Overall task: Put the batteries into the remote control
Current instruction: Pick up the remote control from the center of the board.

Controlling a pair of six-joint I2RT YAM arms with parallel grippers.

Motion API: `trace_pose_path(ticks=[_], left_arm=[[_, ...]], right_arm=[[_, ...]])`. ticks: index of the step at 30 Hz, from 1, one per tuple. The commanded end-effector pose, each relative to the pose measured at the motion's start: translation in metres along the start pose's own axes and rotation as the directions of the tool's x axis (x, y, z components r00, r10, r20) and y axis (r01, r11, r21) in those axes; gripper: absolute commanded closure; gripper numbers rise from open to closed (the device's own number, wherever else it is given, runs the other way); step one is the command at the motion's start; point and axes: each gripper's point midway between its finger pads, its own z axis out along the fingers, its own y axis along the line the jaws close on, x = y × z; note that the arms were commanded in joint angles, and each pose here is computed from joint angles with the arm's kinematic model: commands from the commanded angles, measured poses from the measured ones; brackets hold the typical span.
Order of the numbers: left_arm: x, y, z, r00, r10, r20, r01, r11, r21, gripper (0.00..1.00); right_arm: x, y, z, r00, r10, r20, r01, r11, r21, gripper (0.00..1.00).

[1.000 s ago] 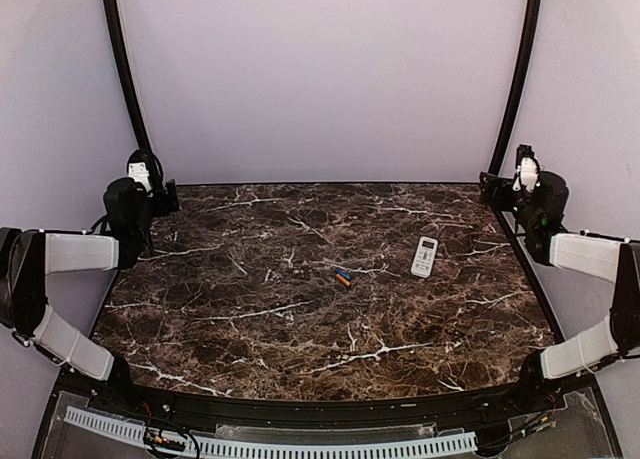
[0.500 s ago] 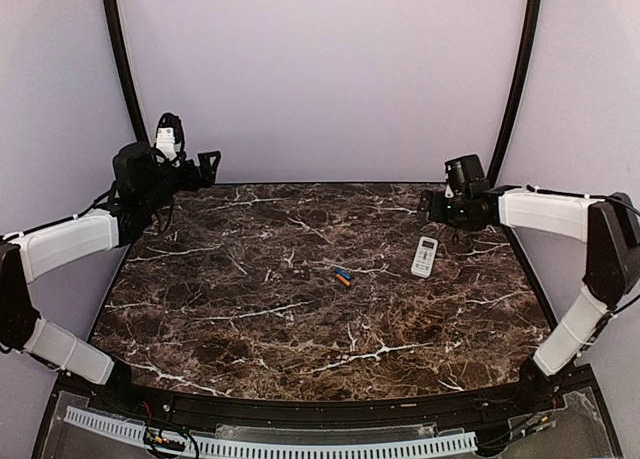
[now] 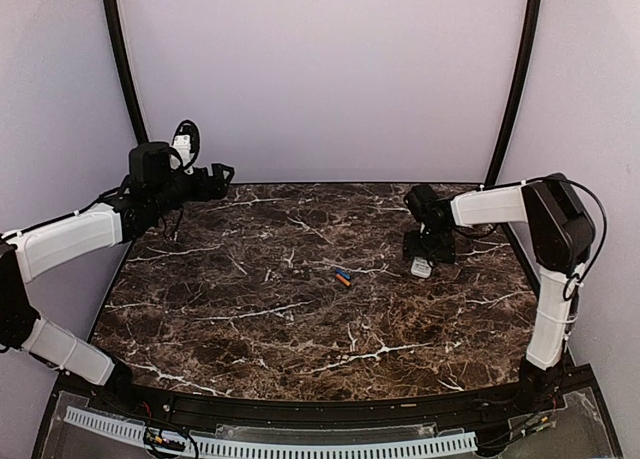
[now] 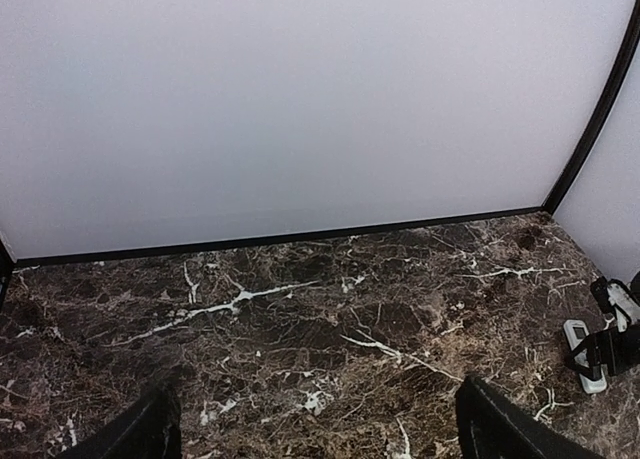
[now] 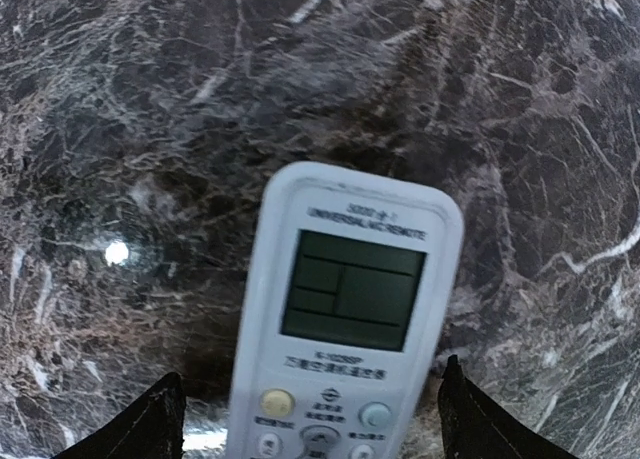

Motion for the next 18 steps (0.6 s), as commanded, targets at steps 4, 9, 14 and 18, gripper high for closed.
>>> trace_pose_path(ticks=[4, 9, 14, 18], left_arm=[[-0.017, -0.005, -0.015, 0.999, -0.025, 0.024, 0.024, 1.0, 0.01, 0.06], [-0.021, -0.017, -0.02, 0.999, -0.029, 0.041, 0.026, 0.996, 0.084, 0.06], [-0.032, -0.054, -0.035, 0.995, 0.011, 0.1, -0.039, 0.959, 0.279, 0.09], [-0.022, -0.107, -0.062, 0.964, 0.186, 0.19, -0.255, 0.845, 0.469, 0.11]], right_arm=[[0.006, 0.014, 0.002, 1.0, -0.004, -0.023, 0.004, 1.0, -0.009, 0.42], [-0.001, 0.033, -0.018, 0.996, -0.085, 0.015, 0.086, 0.988, -0.131, 0.63], [-0.006, 0.092, -0.092, 0.936, -0.299, 0.184, 0.35, 0.827, -0.44, 0.7], [0.013, 0.135, -0.18, 0.807, -0.44, 0.393, 0.587, 0.529, -0.613, 0.7]])
